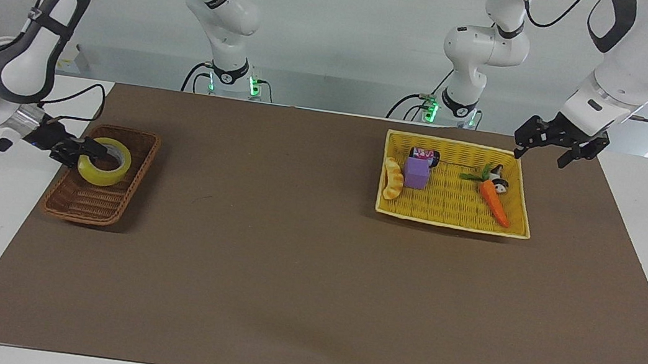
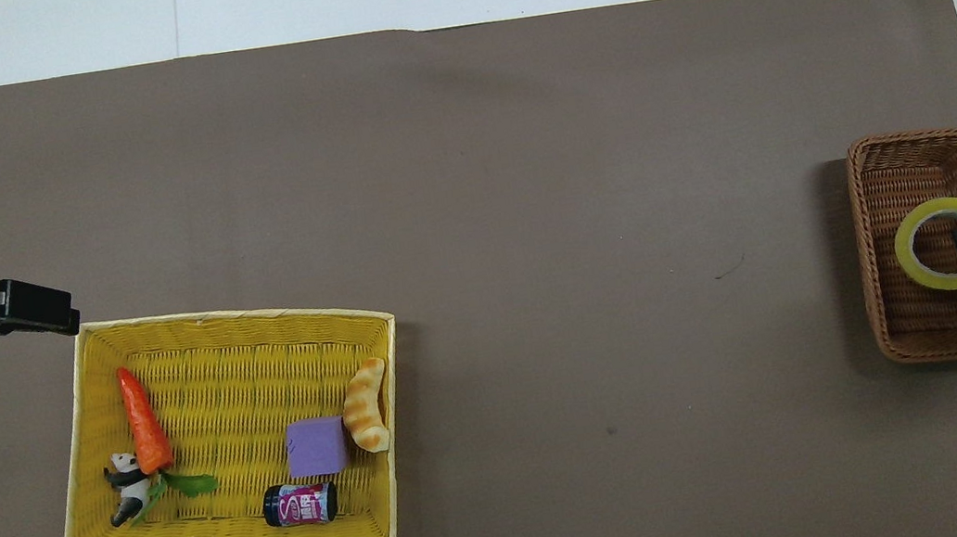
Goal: Move tape to another basket
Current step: 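Lower the tape into the wicker basket and open the right gripper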
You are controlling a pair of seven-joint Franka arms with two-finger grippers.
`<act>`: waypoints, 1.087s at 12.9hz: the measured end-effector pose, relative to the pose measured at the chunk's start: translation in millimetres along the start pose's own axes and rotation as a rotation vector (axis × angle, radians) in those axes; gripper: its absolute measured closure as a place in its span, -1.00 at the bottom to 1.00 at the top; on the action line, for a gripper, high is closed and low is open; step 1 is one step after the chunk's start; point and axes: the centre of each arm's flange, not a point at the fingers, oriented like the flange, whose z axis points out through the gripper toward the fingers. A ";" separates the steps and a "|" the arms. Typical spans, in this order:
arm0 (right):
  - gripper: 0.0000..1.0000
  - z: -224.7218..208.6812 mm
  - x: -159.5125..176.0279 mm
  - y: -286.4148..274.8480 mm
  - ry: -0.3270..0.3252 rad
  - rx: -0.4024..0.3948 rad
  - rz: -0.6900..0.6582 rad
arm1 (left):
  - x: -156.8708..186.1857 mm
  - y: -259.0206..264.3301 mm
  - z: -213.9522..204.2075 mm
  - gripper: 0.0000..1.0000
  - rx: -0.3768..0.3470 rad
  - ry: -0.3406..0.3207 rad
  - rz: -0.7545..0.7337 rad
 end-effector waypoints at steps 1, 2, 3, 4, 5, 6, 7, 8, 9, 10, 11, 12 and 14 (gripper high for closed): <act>1.00 0.7 2.6 -1.8 0.006 -0.003 -0.004 | 0.0 0.1 0.0 -1.00 0.000 0.000 0.000; 1.00 2.6 7.0 -5.6 0.014 -0.004 -0.006 | 0.0 0.2 0.0 -1.00 0.000 0.000 0.000; 1.00 5.3 12.5 -11.6 0.021 -0.003 -0.009 | 0.0 0.2 0.0 -1.00 0.000 0.000 0.000; 0.97 8.9 18.2 -18.4 0.022 -0.004 -0.013 | 0.0 0.2 0.0 -1.00 0.000 0.000 0.000; 0.91 11.9 22.6 -23.0 0.022 -0.009 -0.017 | 0.0 0.2 0.0 -1.00 0.000 0.000 0.000; 0.74 13.6 24.4 -24.6 0.021 -0.011 -0.020 | 0.0 0.2 0.0 -1.00 0.000 0.000 0.000; 0.49 14.2 24.3 -24.1 0.020 -0.011 -0.019 | 0.0 0.2 0.0 -1.00 0.000 0.000 0.000; 0.23 14.1 23.7 -22.7 0.021 -0.011 -0.016 | 0.0 0.2 0.0 -1.00 0.000 0.000 0.000; 0.03 13.8 23.1 -21.7 0.021 -0.011 -0.014 | 0.0 0.2 0.0 -1.00 0.000 0.000 0.000; -0.22 12.8 22.7 -20.7 0.023 -0.012 -0.013 | 0.0 0.2 0.0 -1.00 0.000 0.000 0.000; -0.45 10.2 22.9 -20.0 0.028 -0.013 -0.012 | 0.0 0.2 0.0 -1.00 0.000 0.000 0.000; -0.69 4.6 25.3 -21.6 0.039 -0.017 -0.016 | 0.0 0.2 0.0 -1.00 0.000 0.000 0.000; -1.00 -19.3 32.2 -33.9 0.081 -0.038 -0.016 | 0.0 0.2 0.0 -1.00 0.000 0.000 0.000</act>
